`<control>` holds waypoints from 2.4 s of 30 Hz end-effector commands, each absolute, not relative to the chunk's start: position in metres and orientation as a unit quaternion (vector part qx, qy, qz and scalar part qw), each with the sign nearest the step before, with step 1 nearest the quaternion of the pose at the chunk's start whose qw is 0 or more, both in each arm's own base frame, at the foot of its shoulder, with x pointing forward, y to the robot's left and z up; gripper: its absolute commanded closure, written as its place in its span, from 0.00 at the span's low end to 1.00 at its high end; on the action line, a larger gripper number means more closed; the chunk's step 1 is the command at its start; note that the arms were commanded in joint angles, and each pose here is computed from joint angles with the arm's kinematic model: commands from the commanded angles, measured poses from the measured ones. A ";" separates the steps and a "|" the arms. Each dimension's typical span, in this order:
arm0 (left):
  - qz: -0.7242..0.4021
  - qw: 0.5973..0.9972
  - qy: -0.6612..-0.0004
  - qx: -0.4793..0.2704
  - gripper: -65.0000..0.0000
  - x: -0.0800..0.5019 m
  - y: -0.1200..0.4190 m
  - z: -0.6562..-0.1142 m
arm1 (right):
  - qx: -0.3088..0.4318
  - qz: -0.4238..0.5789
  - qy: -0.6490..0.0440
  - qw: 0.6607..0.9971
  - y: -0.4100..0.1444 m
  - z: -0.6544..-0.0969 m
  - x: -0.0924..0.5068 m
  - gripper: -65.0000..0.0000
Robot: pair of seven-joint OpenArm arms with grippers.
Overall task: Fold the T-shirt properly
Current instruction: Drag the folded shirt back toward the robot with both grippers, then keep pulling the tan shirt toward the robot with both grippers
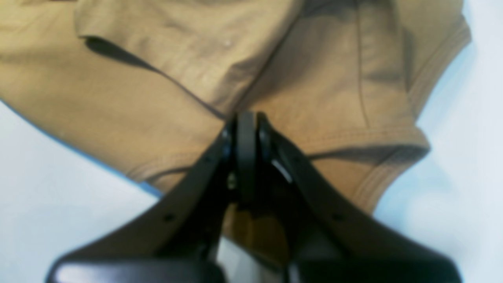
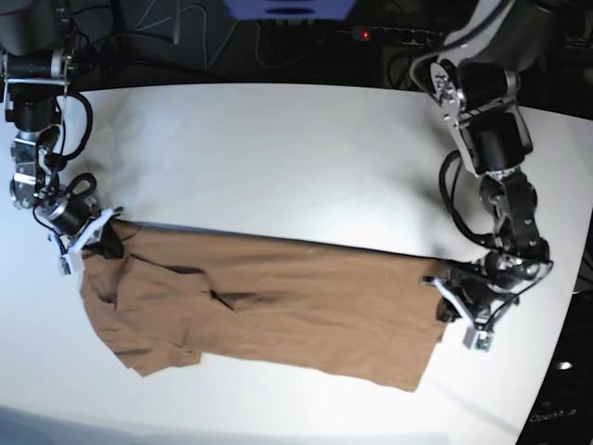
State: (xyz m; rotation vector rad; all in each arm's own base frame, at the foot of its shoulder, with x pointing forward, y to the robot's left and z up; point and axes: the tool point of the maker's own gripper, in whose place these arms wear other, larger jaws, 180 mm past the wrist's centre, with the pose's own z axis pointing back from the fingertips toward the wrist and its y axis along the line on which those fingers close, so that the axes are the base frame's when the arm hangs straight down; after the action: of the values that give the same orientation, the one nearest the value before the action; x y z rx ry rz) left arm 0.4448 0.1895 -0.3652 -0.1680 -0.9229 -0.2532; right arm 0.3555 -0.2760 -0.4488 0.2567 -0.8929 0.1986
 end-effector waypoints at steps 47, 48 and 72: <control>-0.108 0.939 -0.309 -0.106 0.94 0.286 0.182 -0.496 | 0.070 0.121 -0.307 0.941 -0.322 -0.499 0.268 0.99; -0.110 0.939 -0.307 -0.105 0.94 0.283 0.181 -0.496 | 0.071 0.120 -0.302 0.943 -0.322 -0.502 0.261 0.99; -0.119 0.949 -0.272 -0.103 0.94 0.235 0.168 -0.502 | 0.078 0.055 -0.288 0.953 -0.335 -0.531 0.147 0.99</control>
State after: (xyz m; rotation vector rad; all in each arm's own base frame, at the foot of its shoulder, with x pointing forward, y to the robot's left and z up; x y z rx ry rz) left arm 0.2869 0.1575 -0.4560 -0.2998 -0.8378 -0.1699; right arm 0.2240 -0.3319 -0.4646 0.2625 -1.0232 -0.0281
